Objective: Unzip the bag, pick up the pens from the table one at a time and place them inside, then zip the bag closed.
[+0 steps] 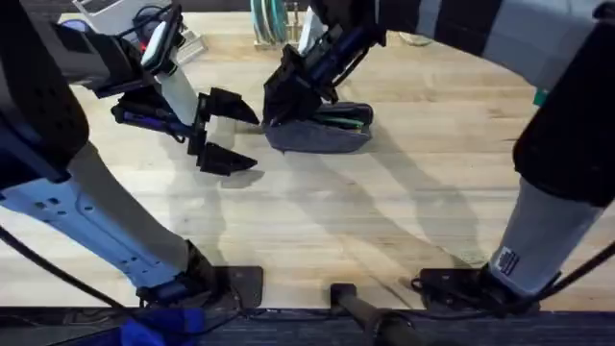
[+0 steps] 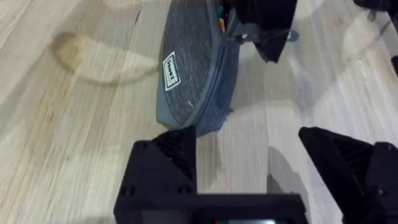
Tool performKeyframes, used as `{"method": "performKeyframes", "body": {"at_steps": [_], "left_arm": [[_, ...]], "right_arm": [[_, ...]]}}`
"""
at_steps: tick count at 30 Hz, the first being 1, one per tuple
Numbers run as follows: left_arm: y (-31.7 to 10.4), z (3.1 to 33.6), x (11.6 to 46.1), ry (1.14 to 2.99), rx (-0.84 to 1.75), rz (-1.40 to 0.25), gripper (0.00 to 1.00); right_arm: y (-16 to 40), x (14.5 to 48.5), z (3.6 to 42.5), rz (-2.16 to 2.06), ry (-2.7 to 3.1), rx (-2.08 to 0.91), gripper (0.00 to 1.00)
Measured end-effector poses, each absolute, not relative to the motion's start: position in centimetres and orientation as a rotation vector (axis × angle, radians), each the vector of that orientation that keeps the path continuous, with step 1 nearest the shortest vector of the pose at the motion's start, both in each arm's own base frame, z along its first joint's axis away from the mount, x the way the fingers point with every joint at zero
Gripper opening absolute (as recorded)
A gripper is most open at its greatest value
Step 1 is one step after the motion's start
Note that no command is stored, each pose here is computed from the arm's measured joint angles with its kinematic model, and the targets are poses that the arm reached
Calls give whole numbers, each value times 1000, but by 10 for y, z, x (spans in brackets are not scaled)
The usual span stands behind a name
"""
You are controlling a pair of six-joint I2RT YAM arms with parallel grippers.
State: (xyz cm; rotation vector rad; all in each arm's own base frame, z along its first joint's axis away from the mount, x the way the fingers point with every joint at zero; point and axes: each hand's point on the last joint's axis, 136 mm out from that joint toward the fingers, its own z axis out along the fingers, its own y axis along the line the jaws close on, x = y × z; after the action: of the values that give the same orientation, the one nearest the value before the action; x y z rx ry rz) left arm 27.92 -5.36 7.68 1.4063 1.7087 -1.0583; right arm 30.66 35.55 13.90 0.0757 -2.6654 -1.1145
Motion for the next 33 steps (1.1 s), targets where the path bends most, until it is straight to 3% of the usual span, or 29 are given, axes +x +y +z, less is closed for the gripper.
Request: {"method": "performKeyframes", "body": {"at_steps": [18,33], "left_arm": [[-54,77,279,1708,1405,-1058,995],[-62,99,300,1614,1242,-1047,996]], "right_arm": [[351,315,142,-1287,-2478,75,31],[343,323,148,-1345,-2445,59,31]]}}
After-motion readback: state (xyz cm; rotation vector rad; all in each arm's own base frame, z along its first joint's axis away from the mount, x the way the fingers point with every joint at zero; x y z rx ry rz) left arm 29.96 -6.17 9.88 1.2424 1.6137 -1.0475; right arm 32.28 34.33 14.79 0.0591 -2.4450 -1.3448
